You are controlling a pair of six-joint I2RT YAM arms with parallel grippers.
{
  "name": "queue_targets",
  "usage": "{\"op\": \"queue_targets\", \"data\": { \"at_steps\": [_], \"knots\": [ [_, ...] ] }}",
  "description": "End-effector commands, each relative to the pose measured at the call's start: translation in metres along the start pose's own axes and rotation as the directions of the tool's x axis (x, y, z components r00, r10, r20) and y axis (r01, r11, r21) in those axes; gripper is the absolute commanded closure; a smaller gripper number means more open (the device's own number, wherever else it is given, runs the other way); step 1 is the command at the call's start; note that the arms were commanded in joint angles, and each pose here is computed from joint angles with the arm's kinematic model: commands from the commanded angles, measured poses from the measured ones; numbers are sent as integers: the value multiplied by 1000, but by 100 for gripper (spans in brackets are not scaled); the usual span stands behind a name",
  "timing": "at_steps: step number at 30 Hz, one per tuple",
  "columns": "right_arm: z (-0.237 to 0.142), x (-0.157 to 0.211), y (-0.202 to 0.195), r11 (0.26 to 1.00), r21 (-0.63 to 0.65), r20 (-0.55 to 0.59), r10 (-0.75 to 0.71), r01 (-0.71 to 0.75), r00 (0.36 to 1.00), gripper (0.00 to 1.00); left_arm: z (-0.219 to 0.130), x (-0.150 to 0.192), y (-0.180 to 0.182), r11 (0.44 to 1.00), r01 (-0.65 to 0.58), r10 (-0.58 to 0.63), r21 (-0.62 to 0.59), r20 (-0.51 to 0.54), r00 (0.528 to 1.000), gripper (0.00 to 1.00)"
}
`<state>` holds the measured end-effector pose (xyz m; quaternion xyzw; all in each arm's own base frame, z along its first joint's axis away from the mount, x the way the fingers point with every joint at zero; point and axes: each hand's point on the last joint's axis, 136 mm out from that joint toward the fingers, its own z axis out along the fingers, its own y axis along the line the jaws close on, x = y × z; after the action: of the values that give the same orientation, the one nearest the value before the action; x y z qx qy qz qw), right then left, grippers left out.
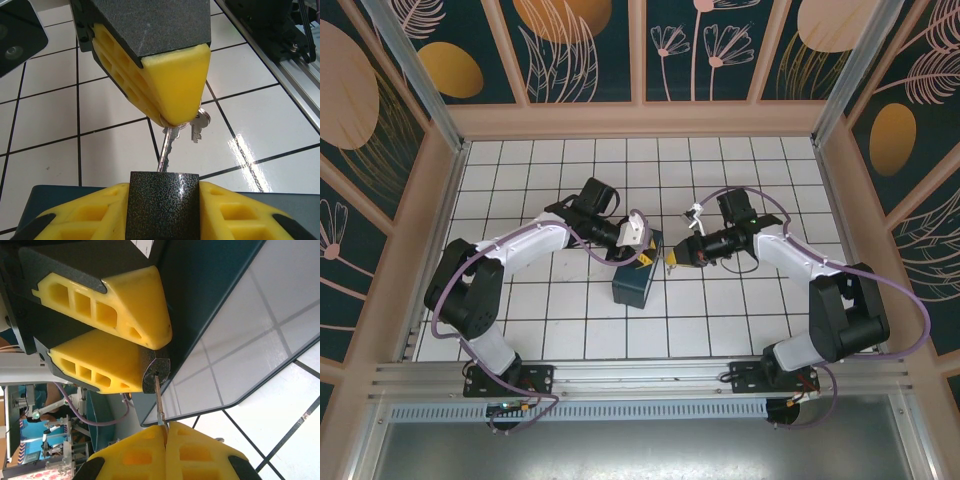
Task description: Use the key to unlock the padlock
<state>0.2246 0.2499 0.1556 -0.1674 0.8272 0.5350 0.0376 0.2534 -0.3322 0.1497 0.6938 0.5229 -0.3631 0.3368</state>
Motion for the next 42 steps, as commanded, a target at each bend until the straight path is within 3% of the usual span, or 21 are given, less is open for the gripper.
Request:
{"op": "queue_targets", "data": {
  "at_steps": [1,25,42],
  "knots": [
    [8,-1,11,998,-44,-19,-48,48,999,100,-1,-6,-9,1000,-12,11,25,29,1000,67],
    [12,13,18,993,-73,-68,-102,97,992,100,-7,-14,-7,1000,-22,21,8,73,997,68],
    [7,-4,16,992,-38,-11,-123,122,992,100,-9,-17,-16,998,-33,28,56,86,996,69]
  ]
}}
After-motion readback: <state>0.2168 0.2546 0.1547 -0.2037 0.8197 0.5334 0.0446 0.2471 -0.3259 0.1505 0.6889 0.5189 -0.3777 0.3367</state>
